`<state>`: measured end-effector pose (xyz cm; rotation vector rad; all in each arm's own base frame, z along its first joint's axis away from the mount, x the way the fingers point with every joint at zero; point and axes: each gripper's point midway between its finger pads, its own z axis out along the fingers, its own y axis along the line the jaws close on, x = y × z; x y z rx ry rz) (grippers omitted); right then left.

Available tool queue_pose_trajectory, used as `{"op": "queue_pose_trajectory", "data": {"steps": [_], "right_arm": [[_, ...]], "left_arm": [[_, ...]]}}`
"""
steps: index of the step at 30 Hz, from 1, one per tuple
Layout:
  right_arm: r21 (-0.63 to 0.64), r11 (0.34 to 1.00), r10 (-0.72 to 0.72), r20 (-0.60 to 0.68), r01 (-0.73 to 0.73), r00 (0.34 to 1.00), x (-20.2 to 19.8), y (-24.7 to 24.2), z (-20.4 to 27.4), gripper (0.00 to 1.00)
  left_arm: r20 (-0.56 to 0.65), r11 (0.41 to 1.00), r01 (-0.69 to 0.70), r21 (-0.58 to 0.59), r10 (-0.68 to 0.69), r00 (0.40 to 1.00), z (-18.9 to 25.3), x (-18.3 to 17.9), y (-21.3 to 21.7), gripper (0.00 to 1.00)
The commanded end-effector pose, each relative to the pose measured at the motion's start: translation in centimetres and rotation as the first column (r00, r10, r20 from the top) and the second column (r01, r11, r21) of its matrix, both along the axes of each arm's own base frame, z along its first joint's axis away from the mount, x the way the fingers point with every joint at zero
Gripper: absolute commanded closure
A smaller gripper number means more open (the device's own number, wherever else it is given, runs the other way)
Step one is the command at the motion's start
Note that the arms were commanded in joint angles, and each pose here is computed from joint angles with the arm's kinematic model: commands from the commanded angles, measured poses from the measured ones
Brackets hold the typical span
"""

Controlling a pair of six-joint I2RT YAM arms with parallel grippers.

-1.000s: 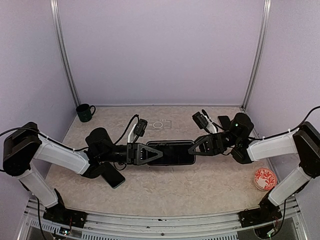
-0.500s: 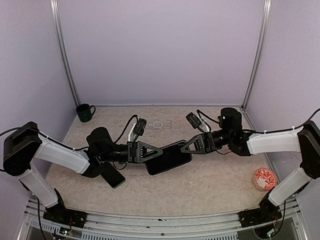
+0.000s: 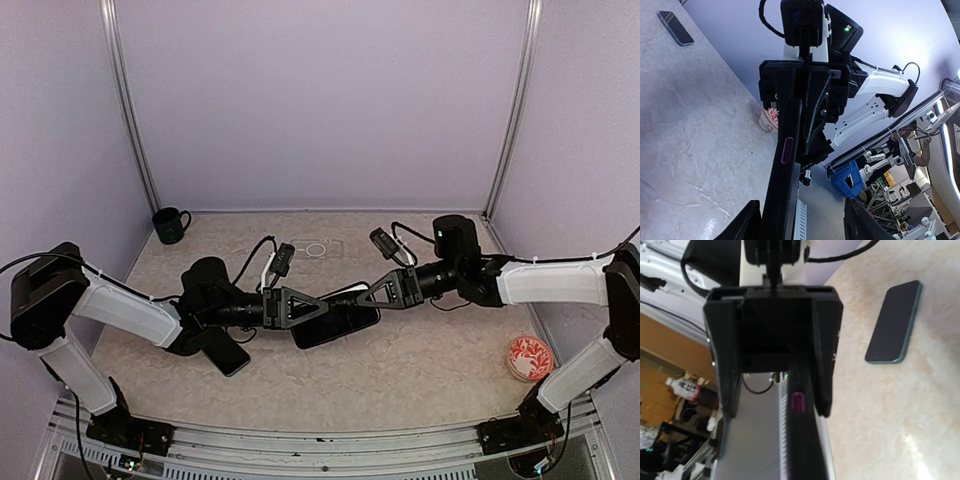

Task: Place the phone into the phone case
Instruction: Pass from the right arm to the left

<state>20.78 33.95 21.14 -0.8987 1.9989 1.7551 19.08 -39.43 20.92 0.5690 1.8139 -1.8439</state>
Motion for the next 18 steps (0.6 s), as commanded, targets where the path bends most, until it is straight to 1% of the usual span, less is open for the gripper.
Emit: {"op": "queue_pose_trajectory", "data": {"steps": [1, 13, 15, 17, 18], "right_arm": [[0.010, 0.991, -0.134, 0.119, 0.134, 0.984, 2.5, -0.4, 2.3, 1.00], [0.058, 0.977, -0.212, 0.102, 0.207, 0.972, 4.3, -1.7, 3.2, 1.00], [0.060, 0.975, -0.220, 0.102, 0.214, 0.970, 4.5, -1.8, 3.2, 1.00], [0.059, 0.974, -0.225, 0.101, 0.220, 0.969, 4.7, -1.8, 3.1, 1.00], [0.056, 0.973, -0.228, 0.099, 0.223, 0.969, 4.8, -1.9, 3.0, 1.00]], "left_arm": [[0.032, 1.000, -0.006, 0.011, 0.005, 0.999, 0.3, 0.2, 0.1, 0.45], [0.036, 0.998, 0.022, -0.061, -0.020, 0.999, 1.2, -0.3, 1.4, 0.41], [0.034, 0.996, 0.031, -0.084, -0.028, 0.999, 1.6, -0.2, 1.6, 0.42], [0.029, 0.994, 0.043, -0.099, -0.040, 0.999, 1.8, -0.2, 1.6, 0.47], [0.025, 0.994, 0.048, -0.103, -0.046, 0.999, 1.8, -0.1, 1.6, 0.52]]}}
